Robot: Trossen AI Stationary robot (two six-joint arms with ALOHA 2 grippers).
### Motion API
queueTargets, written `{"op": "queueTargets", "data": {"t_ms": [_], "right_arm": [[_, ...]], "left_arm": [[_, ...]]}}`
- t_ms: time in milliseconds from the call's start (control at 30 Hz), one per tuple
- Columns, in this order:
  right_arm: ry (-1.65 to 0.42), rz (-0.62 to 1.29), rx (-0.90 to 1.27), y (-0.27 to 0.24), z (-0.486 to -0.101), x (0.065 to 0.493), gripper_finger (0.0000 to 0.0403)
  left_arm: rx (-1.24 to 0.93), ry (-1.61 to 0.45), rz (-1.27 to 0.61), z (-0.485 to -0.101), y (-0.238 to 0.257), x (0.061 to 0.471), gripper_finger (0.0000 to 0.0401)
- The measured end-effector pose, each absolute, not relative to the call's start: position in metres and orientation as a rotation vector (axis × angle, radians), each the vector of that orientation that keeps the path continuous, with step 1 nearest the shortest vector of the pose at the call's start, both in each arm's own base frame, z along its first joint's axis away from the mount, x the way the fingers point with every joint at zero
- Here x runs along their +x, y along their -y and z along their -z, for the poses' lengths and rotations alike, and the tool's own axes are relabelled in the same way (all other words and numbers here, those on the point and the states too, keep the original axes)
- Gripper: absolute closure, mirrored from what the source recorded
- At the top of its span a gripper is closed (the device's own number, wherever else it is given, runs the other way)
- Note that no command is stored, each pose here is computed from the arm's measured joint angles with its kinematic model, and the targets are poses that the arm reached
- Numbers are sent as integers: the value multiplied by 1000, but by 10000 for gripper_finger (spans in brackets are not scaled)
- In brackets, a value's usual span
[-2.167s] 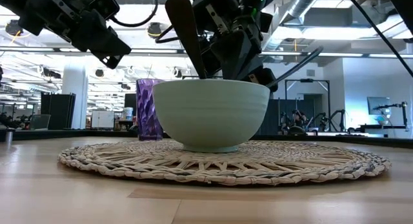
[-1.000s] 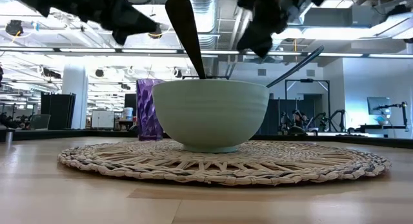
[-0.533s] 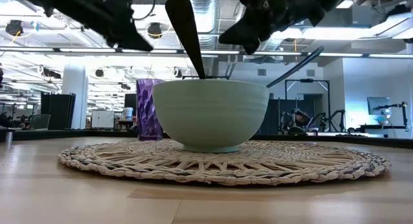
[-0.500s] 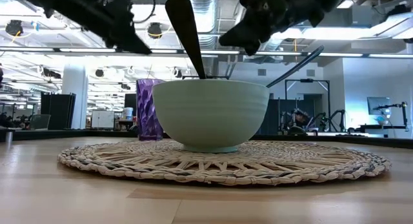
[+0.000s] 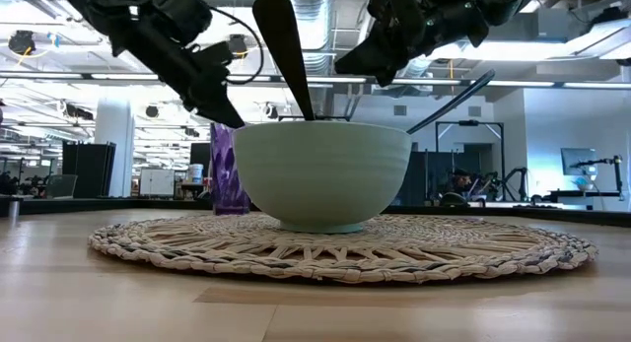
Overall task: Pick & Place Utensil
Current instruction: Put the violet cup on the brown mat to the top left of the blue bowl
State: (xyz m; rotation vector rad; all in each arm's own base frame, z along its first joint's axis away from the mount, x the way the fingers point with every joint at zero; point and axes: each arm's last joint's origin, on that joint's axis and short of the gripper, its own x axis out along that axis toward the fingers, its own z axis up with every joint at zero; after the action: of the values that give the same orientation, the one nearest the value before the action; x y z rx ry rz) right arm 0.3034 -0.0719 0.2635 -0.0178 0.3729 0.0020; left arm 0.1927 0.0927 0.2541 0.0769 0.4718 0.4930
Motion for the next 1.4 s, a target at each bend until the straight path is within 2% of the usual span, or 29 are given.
{"op": "queueTargets", "data": {"t_ms": [233, 433, 567, 733, 967, 1200, 1400], "right_arm": [[-378, -4, -44, 73, -263, 303, 365], [-379, -4, -44, 73, -263, 303, 365], [-380, -4, -44, 73, -263, 303, 365], [-383, -4, -35, 73, -263, 303, 365], [-409, -5, -18, 72, -261, 302, 365], [-434, -4, -2, 72, -258, 301, 365], [-454, -2, 20, 71, -256, 300, 365]], "left_arm": [[100, -506, -482, -251, -96, 200, 307], [101, -515, -479, -249, -96, 202, 383], [98, -498, -458, -255, -89, 201, 378], [64, -395, -351, -284, -62, 211, 386], [19, -517, -213, -303, -16, 215, 381], [-56, -573, -126, -305, 14, 211, 384], [-57, -643, -106, -291, 23, 222, 381]]}}
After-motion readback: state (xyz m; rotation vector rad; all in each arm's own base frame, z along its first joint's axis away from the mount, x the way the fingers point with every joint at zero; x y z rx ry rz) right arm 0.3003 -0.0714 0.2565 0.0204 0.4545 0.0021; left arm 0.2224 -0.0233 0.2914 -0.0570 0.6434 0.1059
